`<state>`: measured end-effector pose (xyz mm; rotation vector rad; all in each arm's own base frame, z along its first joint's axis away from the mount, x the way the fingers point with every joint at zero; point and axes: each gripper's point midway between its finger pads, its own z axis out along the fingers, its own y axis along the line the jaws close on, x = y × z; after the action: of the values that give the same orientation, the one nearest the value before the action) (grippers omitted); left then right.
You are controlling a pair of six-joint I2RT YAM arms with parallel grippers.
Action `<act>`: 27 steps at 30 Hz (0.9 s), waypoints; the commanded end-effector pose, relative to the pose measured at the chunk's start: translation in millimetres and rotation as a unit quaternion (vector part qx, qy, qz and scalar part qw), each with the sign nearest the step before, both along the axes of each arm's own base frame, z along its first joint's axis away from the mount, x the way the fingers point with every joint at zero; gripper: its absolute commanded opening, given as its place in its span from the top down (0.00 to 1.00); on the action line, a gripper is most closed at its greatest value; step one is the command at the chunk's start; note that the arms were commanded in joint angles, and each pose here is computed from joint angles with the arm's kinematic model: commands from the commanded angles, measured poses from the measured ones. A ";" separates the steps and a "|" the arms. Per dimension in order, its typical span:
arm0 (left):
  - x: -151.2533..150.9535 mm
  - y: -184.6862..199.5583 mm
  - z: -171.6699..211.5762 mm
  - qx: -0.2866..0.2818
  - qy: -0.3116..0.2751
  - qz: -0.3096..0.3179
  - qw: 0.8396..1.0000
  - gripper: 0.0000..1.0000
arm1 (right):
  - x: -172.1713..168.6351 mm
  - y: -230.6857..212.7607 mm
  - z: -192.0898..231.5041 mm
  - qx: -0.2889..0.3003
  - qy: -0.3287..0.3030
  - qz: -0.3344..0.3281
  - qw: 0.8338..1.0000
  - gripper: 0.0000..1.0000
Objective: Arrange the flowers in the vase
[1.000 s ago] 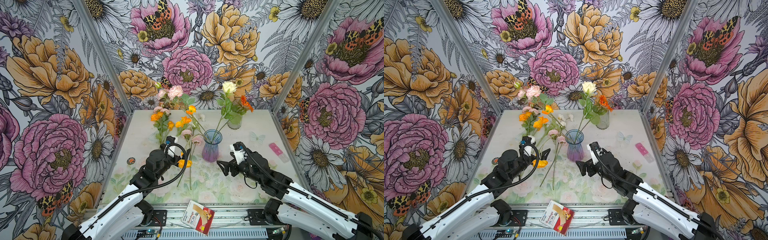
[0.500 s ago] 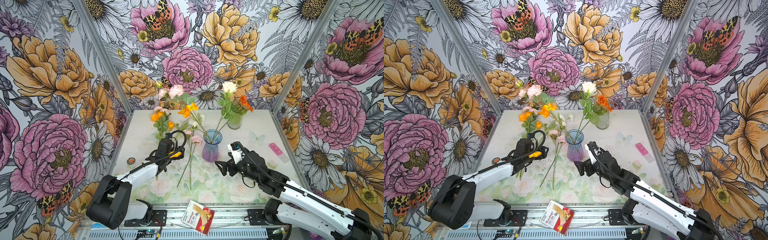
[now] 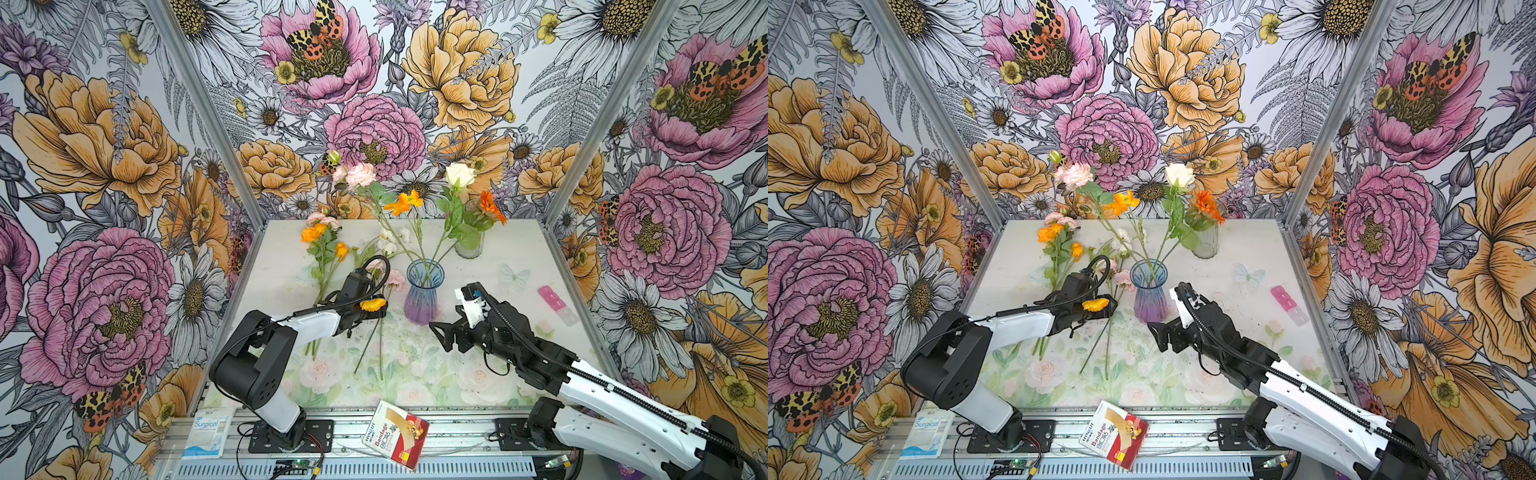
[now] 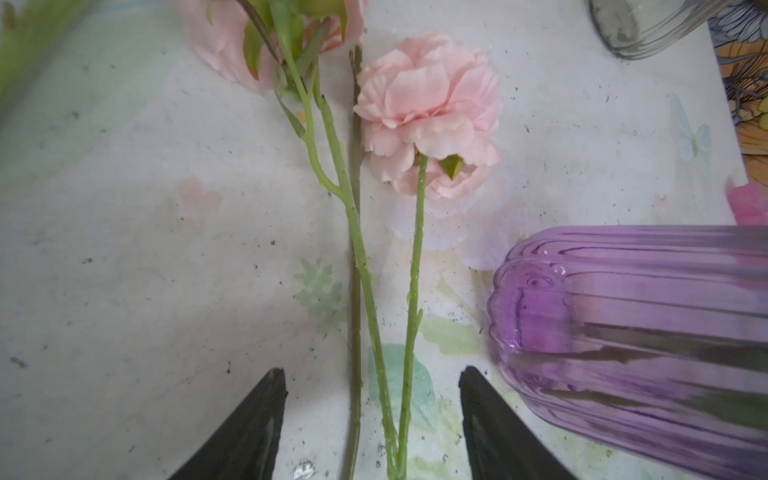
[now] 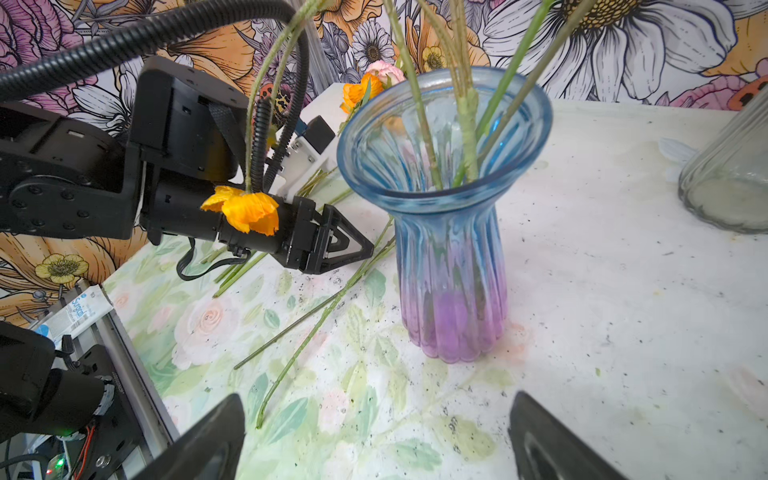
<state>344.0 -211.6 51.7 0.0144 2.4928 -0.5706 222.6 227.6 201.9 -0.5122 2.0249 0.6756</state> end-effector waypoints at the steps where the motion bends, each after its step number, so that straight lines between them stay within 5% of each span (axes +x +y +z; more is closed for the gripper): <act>1: -3.8 -9.0 -6.4 0.022 0.019 -0.014 0.999 0.34 | 1.0 -0.2 8.8 0.017 -0.007 -0.003 1.000 0.01; 11: -12.3 -10.7 -19.5 0.079 0.046 -0.026 0.995 0.35 | 0.3 -1.3 9.2 0.018 -0.009 -0.004 1.000 0.01; 19: -16.0 -11.2 -28.2 0.108 0.061 -0.034 0.992 0.47 | -0.6 -1.1 11.9 0.024 -0.010 -0.002 1.000 0.01; 27: -16.6 -1.3 -13.8 0.107 0.047 -0.024 0.993 0.76 | 0.1 -0.8 12.4 0.024 -0.011 -0.003 1.000 0.00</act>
<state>328.6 -218.9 27.1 0.1213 2.6616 -0.3500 221.2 226.2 208.7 -0.5024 2.0016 0.6889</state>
